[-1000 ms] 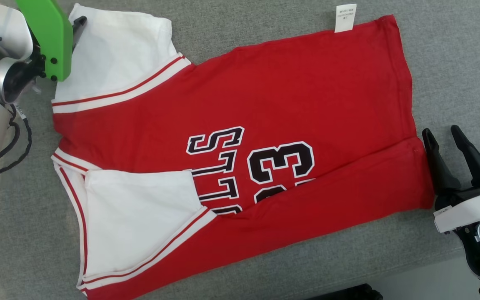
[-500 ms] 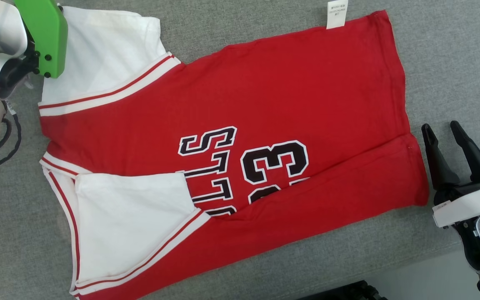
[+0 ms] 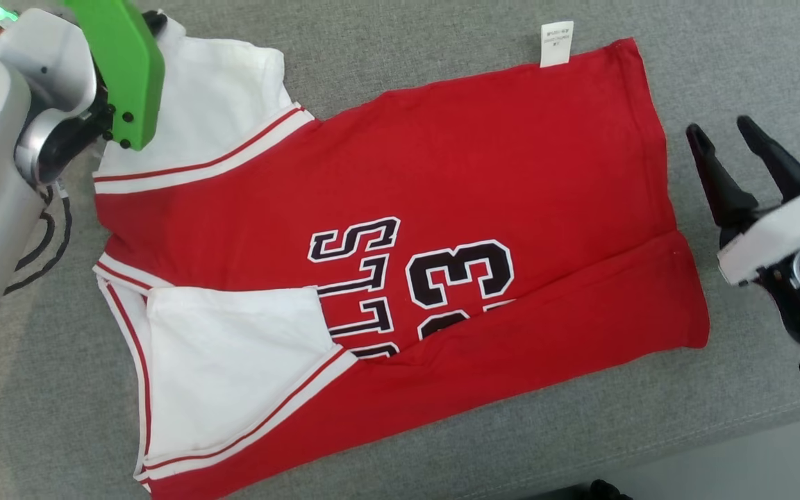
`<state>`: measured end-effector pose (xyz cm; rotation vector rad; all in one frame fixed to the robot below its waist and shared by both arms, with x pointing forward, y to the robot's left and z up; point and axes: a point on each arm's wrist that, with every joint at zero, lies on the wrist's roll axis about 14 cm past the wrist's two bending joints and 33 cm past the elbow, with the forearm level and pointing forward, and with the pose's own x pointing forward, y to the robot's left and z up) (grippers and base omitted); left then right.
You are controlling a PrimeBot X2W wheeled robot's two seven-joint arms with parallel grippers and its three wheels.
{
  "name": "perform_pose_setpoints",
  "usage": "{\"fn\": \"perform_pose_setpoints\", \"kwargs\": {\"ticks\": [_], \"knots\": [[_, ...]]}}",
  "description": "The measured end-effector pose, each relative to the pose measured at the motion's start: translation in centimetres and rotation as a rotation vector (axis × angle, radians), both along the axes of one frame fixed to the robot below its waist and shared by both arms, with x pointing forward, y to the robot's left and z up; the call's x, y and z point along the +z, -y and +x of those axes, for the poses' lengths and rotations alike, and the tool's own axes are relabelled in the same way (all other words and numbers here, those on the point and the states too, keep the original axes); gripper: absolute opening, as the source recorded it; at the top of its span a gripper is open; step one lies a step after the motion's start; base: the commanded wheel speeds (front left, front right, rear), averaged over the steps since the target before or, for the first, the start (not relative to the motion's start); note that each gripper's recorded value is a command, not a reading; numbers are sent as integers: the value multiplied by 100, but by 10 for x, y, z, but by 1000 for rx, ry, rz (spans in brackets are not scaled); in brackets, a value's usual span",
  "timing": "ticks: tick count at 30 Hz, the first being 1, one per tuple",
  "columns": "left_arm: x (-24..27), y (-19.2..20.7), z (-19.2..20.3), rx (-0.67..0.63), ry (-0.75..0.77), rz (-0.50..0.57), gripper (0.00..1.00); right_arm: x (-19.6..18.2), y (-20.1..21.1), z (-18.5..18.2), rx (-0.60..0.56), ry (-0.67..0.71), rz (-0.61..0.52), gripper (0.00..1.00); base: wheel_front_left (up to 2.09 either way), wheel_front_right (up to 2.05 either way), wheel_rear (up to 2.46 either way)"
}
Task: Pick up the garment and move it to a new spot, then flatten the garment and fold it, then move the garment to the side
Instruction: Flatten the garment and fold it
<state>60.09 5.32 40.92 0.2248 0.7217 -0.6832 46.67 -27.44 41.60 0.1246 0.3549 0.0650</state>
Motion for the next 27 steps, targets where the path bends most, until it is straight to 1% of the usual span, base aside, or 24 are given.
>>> {"fn": "perform_pose_setpoints", "kwargs": {"ticks": [4, 9, 13, 18, 21, 25, 26, 27], "knots": [[18, 6, -12, -44, 23, -9, 0, 13, -22, 35, 83, -72, -49, 100, 0, 0, 0], [33, 3, -26, -76, 29, -5, 0, 5, -43, 60, 124, -187, -88, 100, 0, 0, 0], [40, -2, -35, -96, 37, 9, 0, -5, -47, 71, 121, -244, -110, 100, 0, 0, 0], [44, -10, -42, -101, 43, 16, 0, -17, -56, 78, 124, -287, -105, 100, 0, 0, 0], [46, -14, -44, -98, 41, 16, 0, -21, -62, 79, 133, -302, -95, 100, 0, 0, 0], [48, -16, -45, -96, 46, 16, 0, -17, -64, 85, 135, -291, -100, 100, 0, 0, 0], [49, -16, -46, -96, 47, 15, 0, -17, -64, 85, 135, -291, -100, 96, 0, 0, 0], [49, -16, -46, -96, 48, 14, 0, -18, -63, 85, 133, -291, -103, 89, 0, 0, 0]]}}
